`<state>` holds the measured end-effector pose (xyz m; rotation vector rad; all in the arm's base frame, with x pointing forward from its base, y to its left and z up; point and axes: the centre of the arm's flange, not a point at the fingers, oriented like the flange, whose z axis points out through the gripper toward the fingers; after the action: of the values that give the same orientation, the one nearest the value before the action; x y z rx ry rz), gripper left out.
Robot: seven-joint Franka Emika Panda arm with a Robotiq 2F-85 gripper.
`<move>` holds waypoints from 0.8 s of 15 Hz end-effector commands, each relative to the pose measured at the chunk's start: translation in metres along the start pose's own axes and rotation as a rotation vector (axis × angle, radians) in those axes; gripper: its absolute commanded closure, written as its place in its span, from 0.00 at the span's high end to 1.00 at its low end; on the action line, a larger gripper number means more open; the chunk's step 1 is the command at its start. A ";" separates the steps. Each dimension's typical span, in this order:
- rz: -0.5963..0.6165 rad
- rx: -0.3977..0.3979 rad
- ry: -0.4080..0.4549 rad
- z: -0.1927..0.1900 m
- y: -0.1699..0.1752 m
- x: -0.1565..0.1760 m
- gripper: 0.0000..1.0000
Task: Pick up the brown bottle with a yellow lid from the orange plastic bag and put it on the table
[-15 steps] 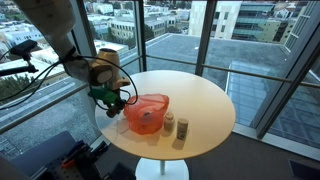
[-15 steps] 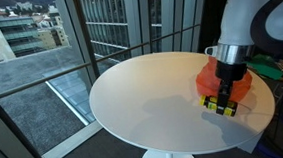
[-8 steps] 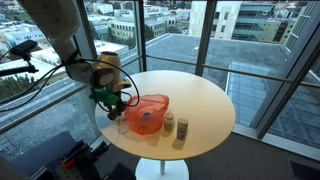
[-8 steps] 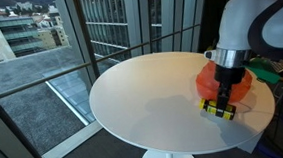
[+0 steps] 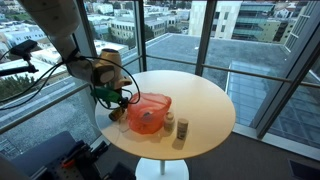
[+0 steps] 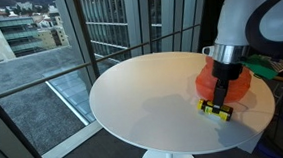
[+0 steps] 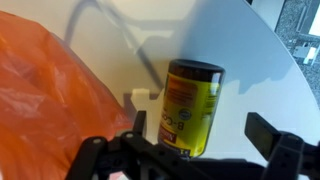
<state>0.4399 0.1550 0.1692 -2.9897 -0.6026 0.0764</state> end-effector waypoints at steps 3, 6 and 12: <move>0.056 0.064 -0.006 -0.045 -0.002 0.002 1.00; 0.090 0.103 0.001 -0.069 -0.007 0.003 1.00; 0.179 0.107 0.026 -0.121 0.004 0.002 1.00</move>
<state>0.4495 0.1564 0.2584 -2.9232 -0.3924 0.0853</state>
